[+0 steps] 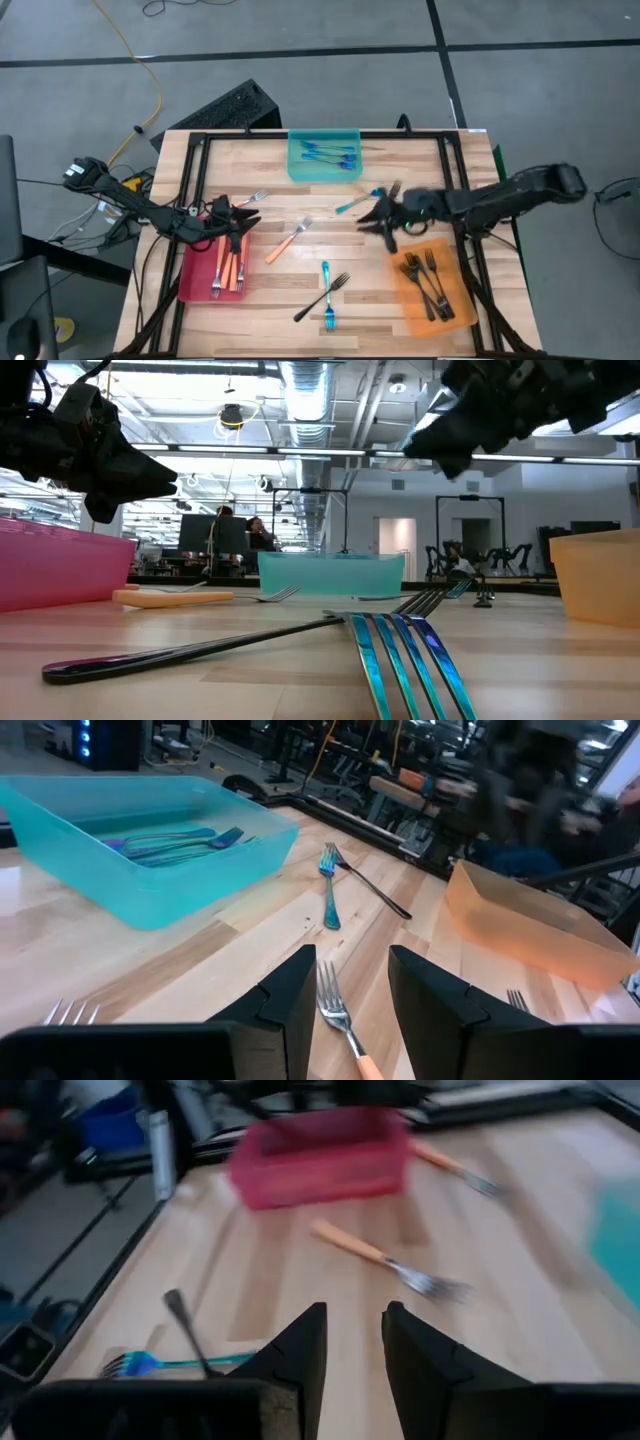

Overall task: Sort silverware by color (type)
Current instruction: Put the black fork into the orange bin

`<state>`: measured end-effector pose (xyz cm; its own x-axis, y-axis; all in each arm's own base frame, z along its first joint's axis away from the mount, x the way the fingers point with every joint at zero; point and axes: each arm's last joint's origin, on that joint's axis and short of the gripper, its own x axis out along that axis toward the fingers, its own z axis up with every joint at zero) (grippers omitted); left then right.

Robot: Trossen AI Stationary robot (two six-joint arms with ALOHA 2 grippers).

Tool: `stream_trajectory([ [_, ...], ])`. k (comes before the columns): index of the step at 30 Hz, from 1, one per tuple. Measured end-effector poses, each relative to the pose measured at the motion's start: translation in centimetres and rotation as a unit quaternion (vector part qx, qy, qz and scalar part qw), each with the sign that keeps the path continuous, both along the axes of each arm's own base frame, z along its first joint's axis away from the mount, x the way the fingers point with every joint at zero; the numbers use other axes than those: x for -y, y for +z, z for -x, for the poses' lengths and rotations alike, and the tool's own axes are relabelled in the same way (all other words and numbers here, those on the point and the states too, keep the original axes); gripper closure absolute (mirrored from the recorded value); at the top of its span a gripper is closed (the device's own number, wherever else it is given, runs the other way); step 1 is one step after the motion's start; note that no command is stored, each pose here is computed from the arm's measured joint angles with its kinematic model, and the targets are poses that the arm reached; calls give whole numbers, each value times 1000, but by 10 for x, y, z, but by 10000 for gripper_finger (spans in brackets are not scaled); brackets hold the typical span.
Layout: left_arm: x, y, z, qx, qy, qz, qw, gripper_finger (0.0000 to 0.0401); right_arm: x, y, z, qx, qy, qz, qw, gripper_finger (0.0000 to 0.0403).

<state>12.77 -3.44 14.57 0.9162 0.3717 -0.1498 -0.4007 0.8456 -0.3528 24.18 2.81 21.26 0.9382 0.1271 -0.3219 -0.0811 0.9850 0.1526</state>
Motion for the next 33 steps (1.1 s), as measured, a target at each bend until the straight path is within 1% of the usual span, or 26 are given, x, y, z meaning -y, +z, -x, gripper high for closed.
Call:
stream_trajectory([
  [3, 0, 0, 0, 1, 1, 4, 1000, 289, -27, -5, -24, 5, 38, 35, 999, 280],
  [7, 0, 0, 0, 2, 4, 4, 1000, 289, -56, -11, -59, -8, 82, 73, 994, 280],
  [9, 0, 0, 0, 3, 5, 5, 1000, 289, -69, -17, -73, -20, 106, 102, 989, 280],
  [14, 0, 0, 0, 1, 6, 5, 1000, 289, -96, -29, -106, -56, 159, 172, 971, 280],
  [18, 0, -1, 0, -4, 5, 3, 1000, 289, -117, -42, -124, -112, 216, 205, 948, 280],
  [20, 0, -2, 0, -7, 5, 1, 1000, 289, -123, -49, -131, -144, 236, 209, 938, 280],
  [23, -1, -3, 1, -14, 5, -1, 1000, 289, -131, -61, -141, -185, 263, 201, 925, 280],
  [27, -1, -4, 1, -17, 5, 0, 1000, 289, -138, -76, -151, -229, 274, 195, 914, 280],
  [29, -1, -5, 1, -20, 5, -2, 1000, 289, -138, -80, -156, -231, 271, 186, 916, 280],
  [33, -1, -5, 1, -23, 5, -4, 1000, 289, -136, -81, -158, -238, 284, 170, 913, 280],
])
